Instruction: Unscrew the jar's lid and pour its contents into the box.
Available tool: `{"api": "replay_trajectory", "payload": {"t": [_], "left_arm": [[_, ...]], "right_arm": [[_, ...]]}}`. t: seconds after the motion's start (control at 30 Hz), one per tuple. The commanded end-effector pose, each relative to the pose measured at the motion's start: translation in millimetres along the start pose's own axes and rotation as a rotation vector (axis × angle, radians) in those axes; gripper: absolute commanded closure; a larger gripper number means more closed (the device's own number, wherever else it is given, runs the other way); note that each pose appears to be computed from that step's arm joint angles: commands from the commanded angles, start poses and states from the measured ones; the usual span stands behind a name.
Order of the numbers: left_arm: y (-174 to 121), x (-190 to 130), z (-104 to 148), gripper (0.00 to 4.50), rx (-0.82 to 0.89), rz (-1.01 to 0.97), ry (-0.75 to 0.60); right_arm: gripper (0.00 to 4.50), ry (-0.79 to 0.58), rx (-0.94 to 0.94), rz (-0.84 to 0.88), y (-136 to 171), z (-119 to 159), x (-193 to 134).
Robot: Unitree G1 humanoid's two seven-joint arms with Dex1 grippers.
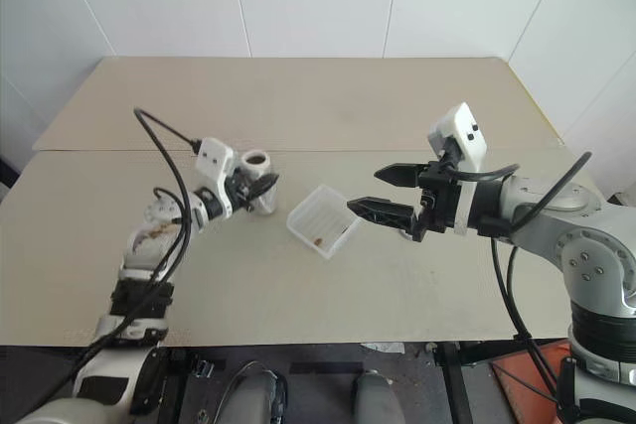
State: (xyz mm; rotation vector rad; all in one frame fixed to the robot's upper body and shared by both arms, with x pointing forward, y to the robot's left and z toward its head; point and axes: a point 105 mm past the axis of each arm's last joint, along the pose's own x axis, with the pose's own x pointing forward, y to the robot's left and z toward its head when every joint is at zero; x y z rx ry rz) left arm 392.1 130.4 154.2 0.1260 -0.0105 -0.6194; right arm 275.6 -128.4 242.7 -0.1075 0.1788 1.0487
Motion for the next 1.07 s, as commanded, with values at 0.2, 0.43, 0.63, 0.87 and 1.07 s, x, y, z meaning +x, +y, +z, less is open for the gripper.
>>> {"api": "replay_trajectory", "payload": {"t": [0.2,0.43,0.63,0.87,1.07], "left_arm": [[-2.9,-10.4,3.3,0.60,0.043,0.000,-0.098],[3.9,-60.5,7.5,0.02,0.113,-0.029,-0.031],[-2.8,-125.4,11.2,0.02,0.153,-0.204,0.088],[24.1,-173.2,48.7,0.02,0.202,-0.268,0.080],[34.8,-196.9,65.6,0.02,0.320,-0.237,0.100]], "right_arm": [[0.00,-0.053,-0.052,0.027,9.9,10.4,-1.0],[0.00,-0.049,-0.050,0.023,9.5,7.8,1.1],[0.00,-0.022,-0.042,0.012,6.8,0.2,-12.3],[0.00,-0.003,-0.091,0.003,4.5,-8.5,-22.8],[0.00,0.001,-0.113,-0.004,-0.7,-12.5,-27.1]]}}
